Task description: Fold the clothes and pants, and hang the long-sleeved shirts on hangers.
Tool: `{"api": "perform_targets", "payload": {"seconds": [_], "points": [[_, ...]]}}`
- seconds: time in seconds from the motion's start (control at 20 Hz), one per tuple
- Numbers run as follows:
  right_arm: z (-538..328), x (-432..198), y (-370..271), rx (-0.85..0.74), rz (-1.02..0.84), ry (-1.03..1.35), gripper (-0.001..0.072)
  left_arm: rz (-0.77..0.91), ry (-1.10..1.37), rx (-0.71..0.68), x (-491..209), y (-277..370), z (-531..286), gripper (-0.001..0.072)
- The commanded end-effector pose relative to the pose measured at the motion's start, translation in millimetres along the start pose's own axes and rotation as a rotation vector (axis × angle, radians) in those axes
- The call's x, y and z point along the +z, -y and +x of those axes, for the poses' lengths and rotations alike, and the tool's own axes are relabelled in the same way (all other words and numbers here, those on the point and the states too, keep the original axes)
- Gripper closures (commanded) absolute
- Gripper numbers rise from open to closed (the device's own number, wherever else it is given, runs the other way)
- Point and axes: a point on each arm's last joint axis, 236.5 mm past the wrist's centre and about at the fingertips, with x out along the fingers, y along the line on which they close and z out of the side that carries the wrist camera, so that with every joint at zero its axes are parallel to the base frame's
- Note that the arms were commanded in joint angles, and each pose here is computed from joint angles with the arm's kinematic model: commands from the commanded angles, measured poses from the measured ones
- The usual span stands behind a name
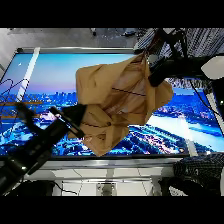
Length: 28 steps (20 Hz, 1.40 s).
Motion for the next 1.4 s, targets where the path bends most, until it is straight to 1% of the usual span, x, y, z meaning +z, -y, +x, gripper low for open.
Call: {"api": "perform_targets", "payload": {"seconds": [0.0,0.1,0.2,0.25,0.3,0.35,0.6,0.7,0.75,0.8,0.85,0.95,1.0,1.05,1.15,1.3,1.35], "points": [[-2,23,-12,0.052,0.073,0.097,0.0681,-0.037,-0.163,-0.114,-60,48,23,0.0683],[-2,27,-10,0.049,0.114,0.113,0.0680,-0.031,-0.250,-0.123,-97,54,36,0.0683],[-5,31,-5,0.029,0.180,0.128,0.0680,-0.064,-0.275,-0.097,-111,44,45,0.0673],[-8,34,-1,0.011,0.197,0.140,0.0680,-0.093,-0.250,-0.082,-104,36,47,0.0566],[-13,38,4,-0.014,0.220,0.159,0.0680,-0.124,-0.193,-0.072,-88,29,47,0.0385],[-20,42,11,-0.049,0.241,0.174,0.0680,-0.142,-0.126,-0.059,-66,18,45,0.0300],[-57,36,46,-0.241,0.369,0.178,0.0680,-0.132,0.157,0.058,36,-35,-4,0.0305],[-76,23,73,-0.377,0.454,0.165,0.0680,-0.116,0.254,0.087,71,-44,-31,0.0307],[-92,17,91,-0.473,0.517,0.178,0.0680,-0.110,0.289,0.099,83,-46,-44,0.0326],[-110,13,108,-0.549,0.590,0.214,0.0680,-0.107,0.302,0.116,90,-49,-54,0.0423],[-129,10,124,-0.613,0.662,0.257,0.0680,-0.107,0.298,0.134,91,-52,-61,0.0451],[-173,5,154,-0.720,0.832,0.377,0.0680,-0.115,0.264,0.172,85,-58,-69,0.0450],[-193,4,165,-0.756,0.884,0.429,0.0680,-0.118,0.247,0.186,82,-61,-71,0.0450],[-213,3,174,-0.794,0.901,0.460,0.0680,-0.121,0.232,0.196,79,-63,-71,0.0450],[-256,8,186,-0.884,0.865,0.500,0.0680,-0.122,0.228,0.198,77,-63,-71,0.0450],[-343,22,206,-1.105,0.757,0.611,0.0681,-0.123,0.224,0.199,76,-64,-70,0.0450],[-375,20,213,-1.185,0.763,0.649,0.0681,-0.123,0.224,0.199,76,-64,-70,0.0451]]}}
